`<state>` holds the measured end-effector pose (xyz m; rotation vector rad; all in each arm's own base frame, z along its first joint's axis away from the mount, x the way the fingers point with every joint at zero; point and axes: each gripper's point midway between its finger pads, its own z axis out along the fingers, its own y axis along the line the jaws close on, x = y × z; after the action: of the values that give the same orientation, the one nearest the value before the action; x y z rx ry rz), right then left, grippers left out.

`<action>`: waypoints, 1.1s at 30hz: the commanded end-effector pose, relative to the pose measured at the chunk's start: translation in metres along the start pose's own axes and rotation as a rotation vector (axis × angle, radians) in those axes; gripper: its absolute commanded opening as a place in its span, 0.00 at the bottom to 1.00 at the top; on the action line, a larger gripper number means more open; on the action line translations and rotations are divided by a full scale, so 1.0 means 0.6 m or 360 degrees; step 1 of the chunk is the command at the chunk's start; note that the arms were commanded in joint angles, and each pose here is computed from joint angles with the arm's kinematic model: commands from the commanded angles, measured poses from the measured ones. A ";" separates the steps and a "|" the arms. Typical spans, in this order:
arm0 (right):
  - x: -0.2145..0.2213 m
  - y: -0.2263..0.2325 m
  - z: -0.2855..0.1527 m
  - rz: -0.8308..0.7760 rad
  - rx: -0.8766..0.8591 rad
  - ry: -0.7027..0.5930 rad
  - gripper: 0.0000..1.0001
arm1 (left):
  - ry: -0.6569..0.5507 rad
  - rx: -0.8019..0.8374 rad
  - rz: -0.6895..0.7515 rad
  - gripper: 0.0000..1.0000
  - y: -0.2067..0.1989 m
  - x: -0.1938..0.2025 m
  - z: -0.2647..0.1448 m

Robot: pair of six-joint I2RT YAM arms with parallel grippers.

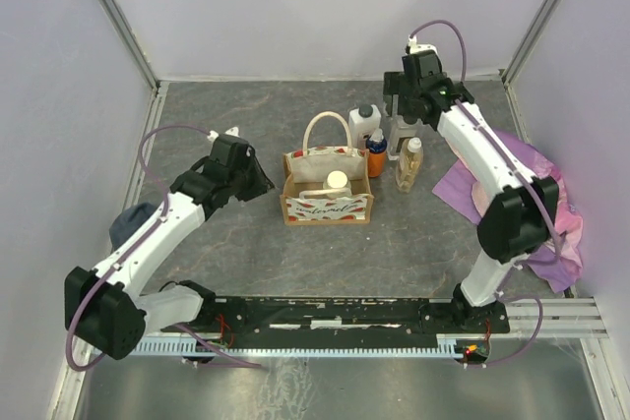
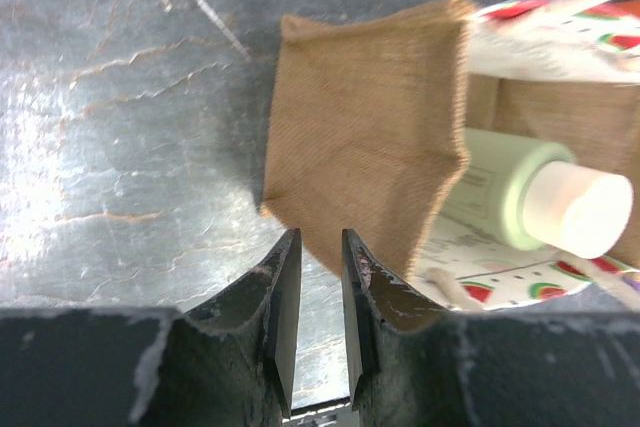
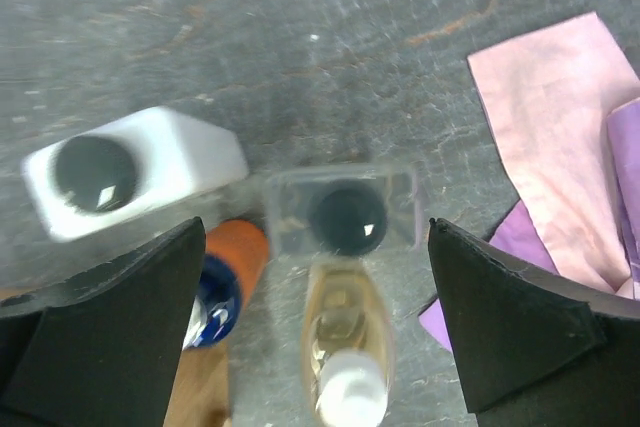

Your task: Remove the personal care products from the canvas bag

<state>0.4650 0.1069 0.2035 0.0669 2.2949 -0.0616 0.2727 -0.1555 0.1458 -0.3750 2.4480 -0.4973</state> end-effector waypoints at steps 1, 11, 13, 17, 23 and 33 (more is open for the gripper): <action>-0.076 0.057 -0.146 0.0001 -0.0249 -0.0284 1.00 | -0.0187 0.0169 0.0028 0.30 -0.054 -0.062 -0.024; -0.006 0.212 -0.231 -0.0145 -0.0671 -0.0131 0.97 | -0.0209 0.0299 0.0055 0.31 -0.082 -0.068 0.007; 0.007 0.224 -0.225 -0.0177 -0.0677 -0.0088 0.97 | -0.0225 0.0328 0.0100 0.31 -0.093 -0.077 0.009; 0.043 0.251 -0.209 -0.0161 -0.0761 0.0022 0.97 | -0.0253 0.0398 0.0135 0.35 -0.116 -0.094 0.000; 0.103 0.286 -0.197 -0.0189 -0.0847 0.0172 0.95 | -0.0235 0.0443 0.0153 0.42 -0.128 -0.095 -0.001; 0.207 0.289 -0.194 -0.0292 -0.0831 0.0369 0.95 | -0.0086 0.0456 0.0150 0.52 -0.133 -0.050 0.040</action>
<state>0.3177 0.2875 0.1838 -0.4147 2.4753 0.4589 0.3185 -0.2031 0.1827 -0.2301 2.2782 -0.7322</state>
